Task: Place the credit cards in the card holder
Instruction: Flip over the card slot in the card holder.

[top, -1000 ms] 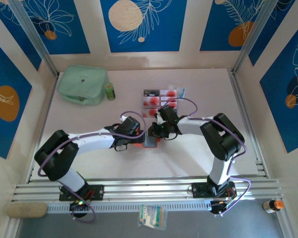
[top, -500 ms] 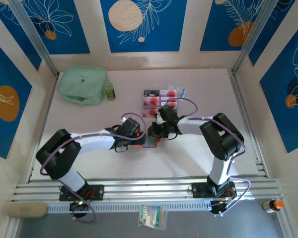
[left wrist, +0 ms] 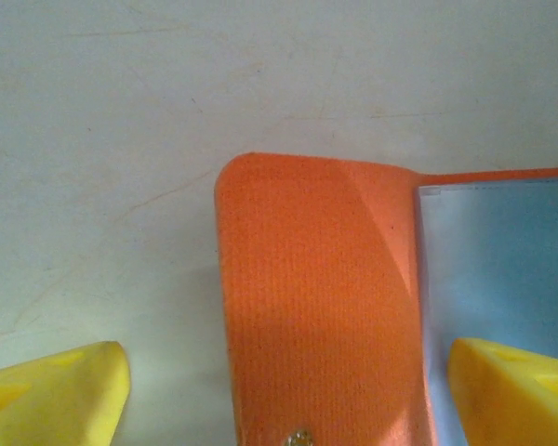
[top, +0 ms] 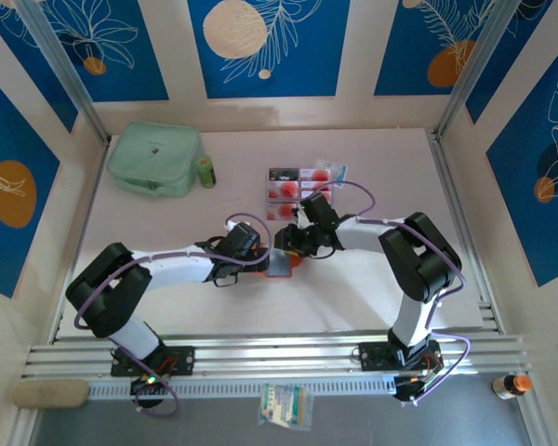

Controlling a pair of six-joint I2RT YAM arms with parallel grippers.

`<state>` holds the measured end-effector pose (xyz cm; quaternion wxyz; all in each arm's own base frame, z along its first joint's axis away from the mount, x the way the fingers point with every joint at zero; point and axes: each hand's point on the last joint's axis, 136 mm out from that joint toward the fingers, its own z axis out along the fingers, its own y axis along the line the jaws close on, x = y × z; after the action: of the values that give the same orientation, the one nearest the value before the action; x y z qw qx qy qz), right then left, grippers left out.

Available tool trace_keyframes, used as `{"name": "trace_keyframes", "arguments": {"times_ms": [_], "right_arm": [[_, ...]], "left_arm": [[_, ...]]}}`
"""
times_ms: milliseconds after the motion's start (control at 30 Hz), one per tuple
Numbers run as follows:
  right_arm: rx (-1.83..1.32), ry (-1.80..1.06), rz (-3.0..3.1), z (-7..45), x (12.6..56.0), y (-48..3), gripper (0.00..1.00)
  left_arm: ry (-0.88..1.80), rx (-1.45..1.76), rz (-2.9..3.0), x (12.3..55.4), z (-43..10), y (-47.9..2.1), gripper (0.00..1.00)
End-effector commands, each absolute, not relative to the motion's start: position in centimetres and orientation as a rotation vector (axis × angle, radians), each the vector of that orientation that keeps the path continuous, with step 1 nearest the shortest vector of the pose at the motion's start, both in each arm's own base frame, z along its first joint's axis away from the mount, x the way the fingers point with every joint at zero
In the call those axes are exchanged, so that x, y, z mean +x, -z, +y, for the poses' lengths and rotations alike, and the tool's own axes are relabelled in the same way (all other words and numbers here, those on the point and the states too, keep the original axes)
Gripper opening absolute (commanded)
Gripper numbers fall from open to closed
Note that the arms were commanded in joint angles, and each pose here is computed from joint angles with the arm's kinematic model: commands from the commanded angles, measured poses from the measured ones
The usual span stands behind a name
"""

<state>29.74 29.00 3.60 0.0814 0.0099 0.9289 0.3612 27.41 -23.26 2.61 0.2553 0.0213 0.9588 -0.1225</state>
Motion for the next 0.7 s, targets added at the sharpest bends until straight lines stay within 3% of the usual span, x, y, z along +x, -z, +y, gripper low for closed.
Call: {"name": "trace_keyframes", "arguments": {"times_ms": [0,533,667], "right_arm": [[0.063,-1.089,2.802,28.7,29.2,-2.8,0.42],[0.039,-1.293,2.77,30.7,29.0,-4.5,0.34],[0.011,-1.328,2.751,31.2,28.8,-6.0,0.34]], "left_arm": [[0.367,0.077,2.651,26.1,-23.4,-1.2,0.88],[0.403,0.071,2.623,26.2,-23.7,-2.0,0.87],[0.424,0.06,2.586,26.5,-23.8,-3.4,0.92]]}}
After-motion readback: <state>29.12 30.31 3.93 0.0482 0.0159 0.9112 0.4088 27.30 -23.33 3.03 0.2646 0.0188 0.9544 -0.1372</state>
